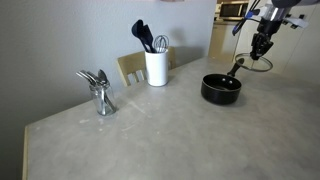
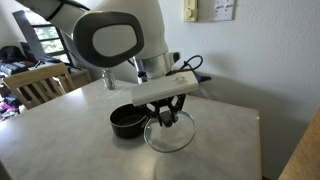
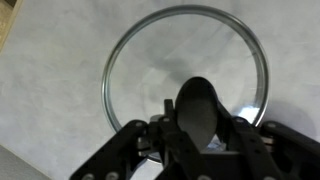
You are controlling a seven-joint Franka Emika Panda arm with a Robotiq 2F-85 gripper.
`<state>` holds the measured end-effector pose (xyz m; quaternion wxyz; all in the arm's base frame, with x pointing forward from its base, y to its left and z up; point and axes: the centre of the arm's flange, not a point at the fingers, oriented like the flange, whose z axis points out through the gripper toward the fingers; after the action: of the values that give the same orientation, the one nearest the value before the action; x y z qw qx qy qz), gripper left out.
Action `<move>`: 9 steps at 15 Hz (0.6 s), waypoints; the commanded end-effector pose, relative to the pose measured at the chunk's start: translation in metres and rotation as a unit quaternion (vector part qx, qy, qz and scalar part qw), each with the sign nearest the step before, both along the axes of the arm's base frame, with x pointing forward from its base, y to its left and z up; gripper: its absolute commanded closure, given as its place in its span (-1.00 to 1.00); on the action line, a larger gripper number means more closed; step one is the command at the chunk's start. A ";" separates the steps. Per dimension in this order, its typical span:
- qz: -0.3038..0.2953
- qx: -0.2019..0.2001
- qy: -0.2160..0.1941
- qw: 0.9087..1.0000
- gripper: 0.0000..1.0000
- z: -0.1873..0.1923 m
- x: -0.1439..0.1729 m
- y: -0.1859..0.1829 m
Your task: Pick the lid and put it on the pot
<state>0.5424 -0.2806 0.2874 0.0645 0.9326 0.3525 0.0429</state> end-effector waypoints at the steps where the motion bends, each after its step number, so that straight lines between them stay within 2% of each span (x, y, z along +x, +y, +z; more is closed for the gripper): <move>1: 0.003 0.004 -0.003 1.000 0.21 0.000 -0.003 -0.010; 3: 0.003 0.005 -0.004 1.000 0.21 0.001 -0.008 -0.024; 7: 0.007 0.007 -0.005 1.000 0.21 0.001 -0.005 -0.020; 8: 0.007 0.008 -0.005 1.000 0.71 0.001 -0.005 -0.019; 9: 0.008 0.008 -0.009 1.000 0.71 0.001 -0.002 -0.016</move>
<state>0.5378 -0.2989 0.2882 0.0583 0.9303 0.3585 0.0501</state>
